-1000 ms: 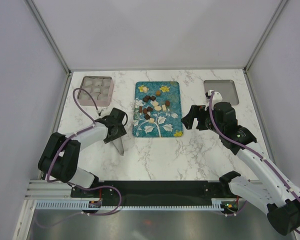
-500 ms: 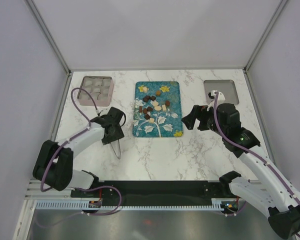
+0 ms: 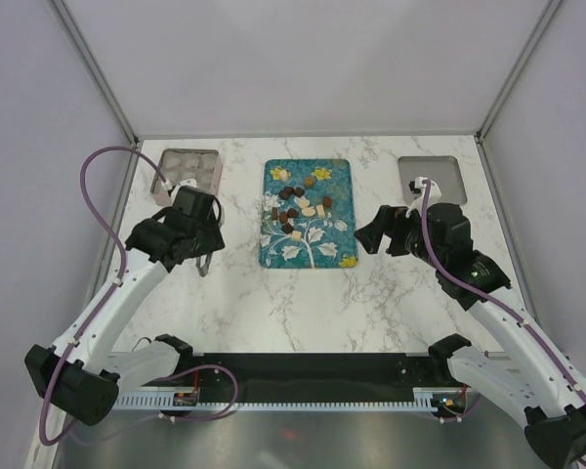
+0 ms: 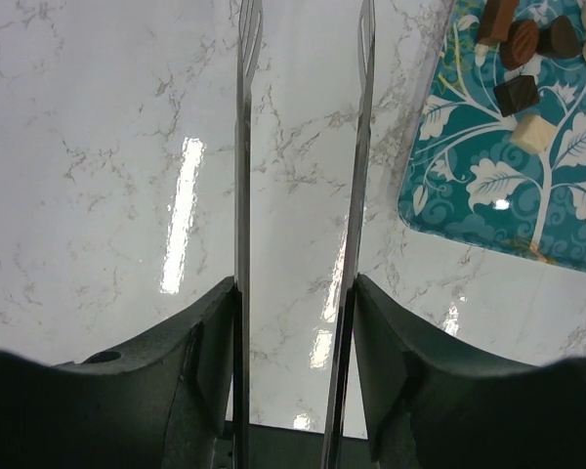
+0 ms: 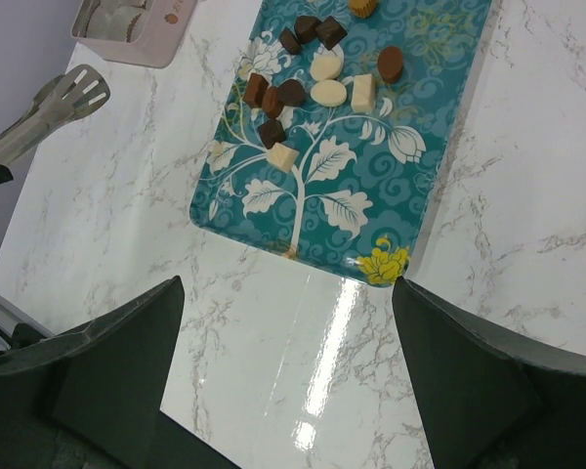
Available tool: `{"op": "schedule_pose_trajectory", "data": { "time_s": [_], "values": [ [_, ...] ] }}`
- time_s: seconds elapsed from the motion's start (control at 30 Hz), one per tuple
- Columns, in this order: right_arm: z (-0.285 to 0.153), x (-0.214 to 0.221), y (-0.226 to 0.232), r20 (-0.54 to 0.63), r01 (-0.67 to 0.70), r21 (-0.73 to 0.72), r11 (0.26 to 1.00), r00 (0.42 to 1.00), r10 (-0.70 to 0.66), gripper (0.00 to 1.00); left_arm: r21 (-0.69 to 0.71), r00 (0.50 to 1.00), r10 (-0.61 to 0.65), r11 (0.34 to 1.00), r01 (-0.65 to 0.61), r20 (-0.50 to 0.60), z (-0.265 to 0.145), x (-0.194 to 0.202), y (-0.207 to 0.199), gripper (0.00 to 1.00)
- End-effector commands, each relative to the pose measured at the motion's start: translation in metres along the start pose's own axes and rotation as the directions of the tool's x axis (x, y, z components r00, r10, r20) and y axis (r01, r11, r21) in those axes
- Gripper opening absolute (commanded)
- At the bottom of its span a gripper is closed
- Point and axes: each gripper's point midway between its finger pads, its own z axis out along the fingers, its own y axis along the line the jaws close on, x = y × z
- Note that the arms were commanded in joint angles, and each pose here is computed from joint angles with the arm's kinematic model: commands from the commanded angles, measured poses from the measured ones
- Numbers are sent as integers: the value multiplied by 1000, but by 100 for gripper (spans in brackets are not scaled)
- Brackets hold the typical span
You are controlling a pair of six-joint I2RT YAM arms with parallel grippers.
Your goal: Pack the chocolate
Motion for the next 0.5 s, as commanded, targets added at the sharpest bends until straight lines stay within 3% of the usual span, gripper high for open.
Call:
{"op": "schedule_pose_trajectory", "data": {
  "time_s": [0.0,0.23,0.47],
  "values": [
    [-7,-13,9,38,-3,-27,1000,999,4,96,49,994,110,993,-111,19,-20,-12,-5,55],
    [-9,-19,6,47,15,0,1000,999,-15,96,167,965,260,951,-261,26,-28,-17,-54,51],
    [-8,-19,1,48,18,27,999,999,-19,96,256,912,408,878,-404,37,-20,8,-116,51]
  ]
}}
